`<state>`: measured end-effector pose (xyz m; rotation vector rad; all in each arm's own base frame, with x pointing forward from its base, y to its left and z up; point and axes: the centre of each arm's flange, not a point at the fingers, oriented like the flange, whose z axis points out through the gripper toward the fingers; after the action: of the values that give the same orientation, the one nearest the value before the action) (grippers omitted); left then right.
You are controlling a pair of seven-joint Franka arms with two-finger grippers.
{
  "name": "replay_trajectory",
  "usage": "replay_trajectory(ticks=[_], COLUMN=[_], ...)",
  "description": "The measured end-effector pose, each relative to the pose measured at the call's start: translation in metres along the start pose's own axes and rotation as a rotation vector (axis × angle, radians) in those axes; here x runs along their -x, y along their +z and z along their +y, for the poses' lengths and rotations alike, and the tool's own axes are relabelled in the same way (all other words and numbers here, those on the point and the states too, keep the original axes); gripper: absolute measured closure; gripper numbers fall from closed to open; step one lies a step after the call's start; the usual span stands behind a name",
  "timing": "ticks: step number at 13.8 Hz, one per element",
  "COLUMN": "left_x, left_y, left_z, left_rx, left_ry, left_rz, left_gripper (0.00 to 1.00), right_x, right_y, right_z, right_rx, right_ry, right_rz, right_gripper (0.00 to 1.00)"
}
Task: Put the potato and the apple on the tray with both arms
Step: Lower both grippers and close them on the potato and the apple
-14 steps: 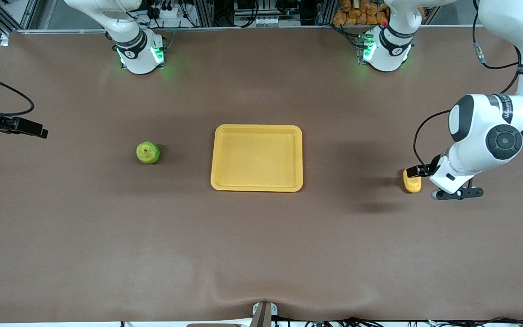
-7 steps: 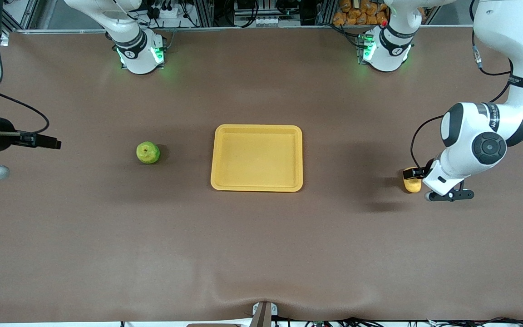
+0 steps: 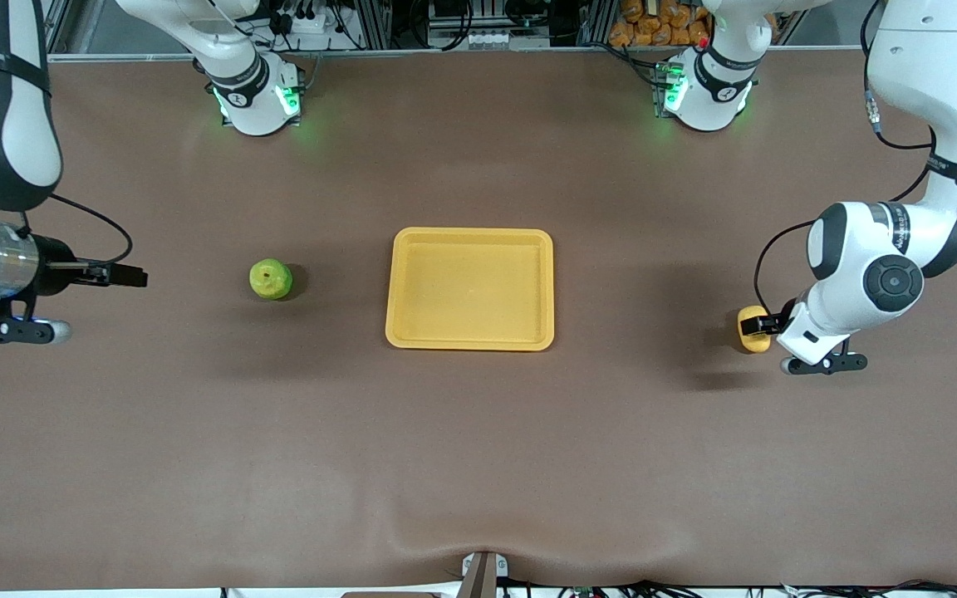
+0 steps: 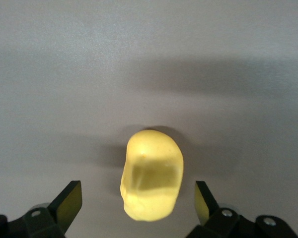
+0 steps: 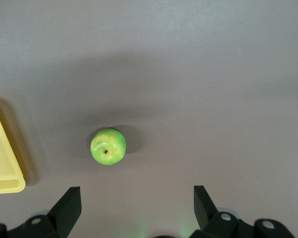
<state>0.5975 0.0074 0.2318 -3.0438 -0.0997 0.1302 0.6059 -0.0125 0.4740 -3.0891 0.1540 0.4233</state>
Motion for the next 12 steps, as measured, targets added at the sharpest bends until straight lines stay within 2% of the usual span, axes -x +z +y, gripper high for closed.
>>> replay_trajectory(ticks=[3,7,12], left_x=[-0.001,-0.001,-0.001], left_y=[0.011,0.012,0.023], left_z=[0.002,0.004,0.006], left_rx=[0.005,0.005,0.009], left_ry=[0.002,0.005,0.009], left_rz=[-0.001,-0.003,-0.01], left_gripper=[0.0,0.0,0.0], right_x=[-0.004,-0.007,-0.009], right_y=[0.023,0.048,0.092], right_z=[-0.01,-0.014,-0.032], right_rx=[-0.001,-0.031,-0.028], right_ry=[-0.013,-0.011,-0.035], right_rz=[0.002,0.001,0.042], right_gripper=[0.0,0.0,0.0])
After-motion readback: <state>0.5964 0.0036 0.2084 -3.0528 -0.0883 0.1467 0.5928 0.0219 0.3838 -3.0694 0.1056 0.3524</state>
